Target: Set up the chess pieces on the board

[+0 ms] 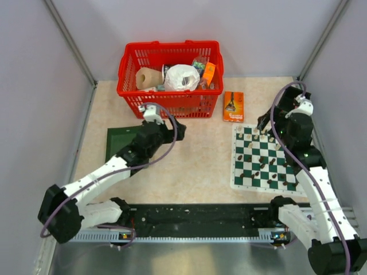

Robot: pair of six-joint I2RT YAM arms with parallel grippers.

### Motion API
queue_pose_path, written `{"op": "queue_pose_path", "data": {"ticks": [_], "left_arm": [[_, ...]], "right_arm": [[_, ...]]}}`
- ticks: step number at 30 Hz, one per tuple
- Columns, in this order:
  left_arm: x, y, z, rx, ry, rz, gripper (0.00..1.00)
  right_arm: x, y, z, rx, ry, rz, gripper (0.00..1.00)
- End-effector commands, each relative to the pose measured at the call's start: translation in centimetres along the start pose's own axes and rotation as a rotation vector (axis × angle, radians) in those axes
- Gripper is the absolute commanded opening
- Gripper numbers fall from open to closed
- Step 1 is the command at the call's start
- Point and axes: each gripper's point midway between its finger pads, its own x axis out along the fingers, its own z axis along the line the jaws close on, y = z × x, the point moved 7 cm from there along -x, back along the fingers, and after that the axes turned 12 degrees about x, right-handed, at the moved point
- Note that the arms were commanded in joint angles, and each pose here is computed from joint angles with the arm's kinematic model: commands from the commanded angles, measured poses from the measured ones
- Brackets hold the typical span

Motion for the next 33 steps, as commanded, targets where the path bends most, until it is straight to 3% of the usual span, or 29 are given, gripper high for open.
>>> {"op": "queue_pose_path", "data": {"ticks": [1,8,17,21,25,33], "left_arm": [[0.6,0.7,-3.9,0.042,0.039,0.002,0.96],[2.1,5.1,-9.0,0.042,0.213,0.131,0.93],[5.4,9.9,-12.8,0.021,0.348,0.328,0.89],[6.5,11.1,-13.8,0.017,0.379,0.37,0.87],[7.0,12.3,-14.2,0.006,0.353,0.429,0.84],[5.9,15.1,-16.7,0.026,0.263,0.468,0.79]], "right_arm": [[0.2,0.2,-2.4,0.044,0.195,-0.006,0.99],[0.9,-0.1,-8.6,0.182,0.436,0.017,0.99],[-0.7,-2.5,-15.8,0.477,0.851,-0.155,0.99],[-1.2,-3.0,-17.1,0.506,0.86,-0.215,0.99],[-1.1,-3.4,-15.5,0.488,0.716,-0.211,0.99],[-0.8,-4.2,-14.3,0.478,0.623,-0.191,0.96]]}}
